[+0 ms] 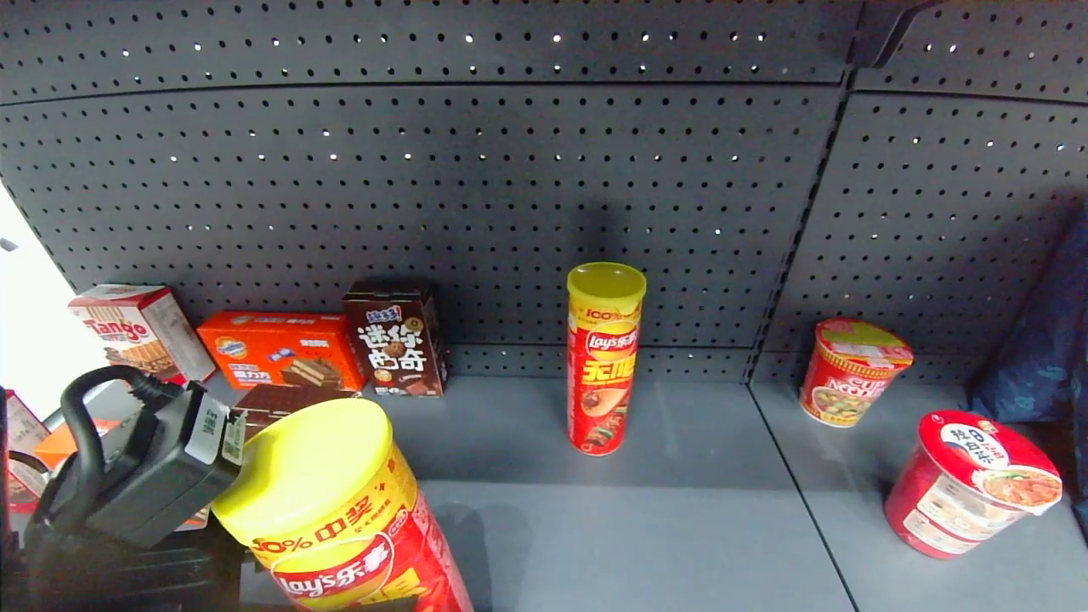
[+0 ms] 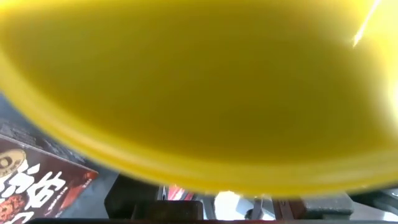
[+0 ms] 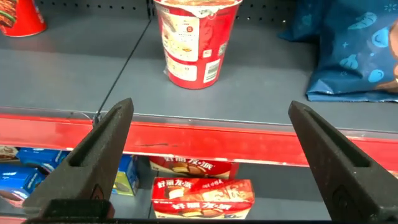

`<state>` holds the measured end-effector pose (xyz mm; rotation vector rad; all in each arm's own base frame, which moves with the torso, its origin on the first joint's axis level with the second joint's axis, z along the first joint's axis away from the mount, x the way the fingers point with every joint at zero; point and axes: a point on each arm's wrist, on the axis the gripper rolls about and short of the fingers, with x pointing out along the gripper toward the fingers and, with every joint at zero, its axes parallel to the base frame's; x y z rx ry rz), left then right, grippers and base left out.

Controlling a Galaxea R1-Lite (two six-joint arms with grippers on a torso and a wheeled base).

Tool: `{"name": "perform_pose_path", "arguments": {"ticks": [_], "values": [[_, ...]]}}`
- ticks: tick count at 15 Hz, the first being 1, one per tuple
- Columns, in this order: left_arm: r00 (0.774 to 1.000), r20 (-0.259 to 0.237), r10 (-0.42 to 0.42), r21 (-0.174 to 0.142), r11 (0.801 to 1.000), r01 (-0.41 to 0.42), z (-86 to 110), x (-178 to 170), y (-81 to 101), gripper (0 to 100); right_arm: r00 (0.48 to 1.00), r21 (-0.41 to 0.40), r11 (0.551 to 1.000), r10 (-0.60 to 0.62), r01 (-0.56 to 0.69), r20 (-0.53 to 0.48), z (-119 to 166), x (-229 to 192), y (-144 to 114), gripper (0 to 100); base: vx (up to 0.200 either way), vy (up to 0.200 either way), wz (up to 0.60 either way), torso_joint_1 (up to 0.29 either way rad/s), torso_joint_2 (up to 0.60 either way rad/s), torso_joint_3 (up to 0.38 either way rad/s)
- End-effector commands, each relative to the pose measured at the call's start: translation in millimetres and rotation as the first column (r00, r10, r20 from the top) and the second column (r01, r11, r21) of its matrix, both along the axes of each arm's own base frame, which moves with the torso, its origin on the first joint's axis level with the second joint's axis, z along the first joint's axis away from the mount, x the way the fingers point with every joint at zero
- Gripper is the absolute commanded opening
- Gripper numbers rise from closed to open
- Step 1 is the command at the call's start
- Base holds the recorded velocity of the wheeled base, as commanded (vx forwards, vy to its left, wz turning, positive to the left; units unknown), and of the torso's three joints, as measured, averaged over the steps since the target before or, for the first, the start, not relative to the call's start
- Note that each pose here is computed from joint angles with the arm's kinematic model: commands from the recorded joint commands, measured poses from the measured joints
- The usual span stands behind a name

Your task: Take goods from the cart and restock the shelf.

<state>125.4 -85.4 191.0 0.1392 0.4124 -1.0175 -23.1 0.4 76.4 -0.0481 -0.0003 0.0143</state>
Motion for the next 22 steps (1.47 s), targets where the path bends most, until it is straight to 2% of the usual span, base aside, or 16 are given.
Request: {"name": "perform_pose_path", "arguments": {"ticks": [1,2,3,4,5,7,10,13,16,18,21,22], "values": [[1.000,0.011,-0.007,-0.006,1.000,0.007,3.4,0,-1.8,0,1.000,0.001,1.000,0.004,-0.004,0.002,0,0,0,100,0.000,0.000,0.00,0.000,0.00,0.000],[1.000,0.012,-0.007,-0.006,1.000,0.007,6.1,0,-2.3,0,1.000,0.056,0.998,-0.025,0.024,0.015,3,-1,-1,100,0.000,0.000,0.00,0.000,0.00,0.000],[1.000,-0.002,-0.006,0.001,1.000,0.006,8.7,0,-2.5,0,0.995,0.282,0.956,-0.095,0.083,0.030,28,0,-2,100,0.000,0.000,0.00,0.000,0.00,0.000],[1.000,-0.013,-0.010,0.008,1.000,0.010,9.7,0,-2.7,0,0.996,0.352,0.933,-0.088,0.076,0.018,49,6,-2,100,0.000,0.000,0.00,0.000,0.00,0.000],[0.999,-0.032,-0.038,0.022,0.999,0.039,7.9,2,-9.0,0,0.995,0.079,0.995,0.062,-0.069,0.080,79,5,-1,100,0.000,0.000,0.00,0.000,0.00,0.000],[0.996,-0.045,-0.079,0.033,0.996,0.081,5.3,4,-18.2,0,0.989,0.054,0.991,0.122,-0.126,0.082,108,12,1,100,0.000,0.000,0.00,0.000,0.00,0.000],[0.992,-0.068,-0.105,0.046,0.993,0.108,1.1,6,-25.7,0,0.978,-0.017,0.979,0.205,-0.205,0.041,113,21,3,100,0.000,0.000,0.00,0.000,0.00,0.000],[0.991,-0.073,-0.108,0.049,0.992,0.112,0.8,9,-27.9,0,0.928,-0.044,0.927,0.374,-0.374,-0.004,139,43,8,100,0.000,0.000,0.00,0.000,0.00,0.000],[0.991,-0.078,-0.108,0.052,0.992,0.112,-0.2,10,-28.9,0,0.887,-0.081,0.883,0.460,-0.462,-0.044,165,86,17,100,0.000,0.000,0.00,0.000,0.00,0.000],[0.991,-0.086,-0.105,0.059,0.992,0.111,-2.2,12,-30.1,0,0.856,-0.076,0.853,0.513,-0.517,-0.060,178,112,27,100,0.000,0.000,0.00,0.000,0.00,0.000],[0.996,-0.057,-0.074,0.063,0.995,0.077,-4.3,19,-34.2,0,0.825,-0.067,0.824,0.554,-0.562,-0.110,185,141,39,100,0.000,0.000,0.00,0.000,0.00,0.000],[0.997,-0.041,-0.060,0.054,0.997,0.062,-4.0,21,-33.9,0,0.800,-0.089,0.796,0.588,-0.598,-0.116,189,151,48,100,0.000,0.000,0.00,0.000,0.00,0.000]]}}
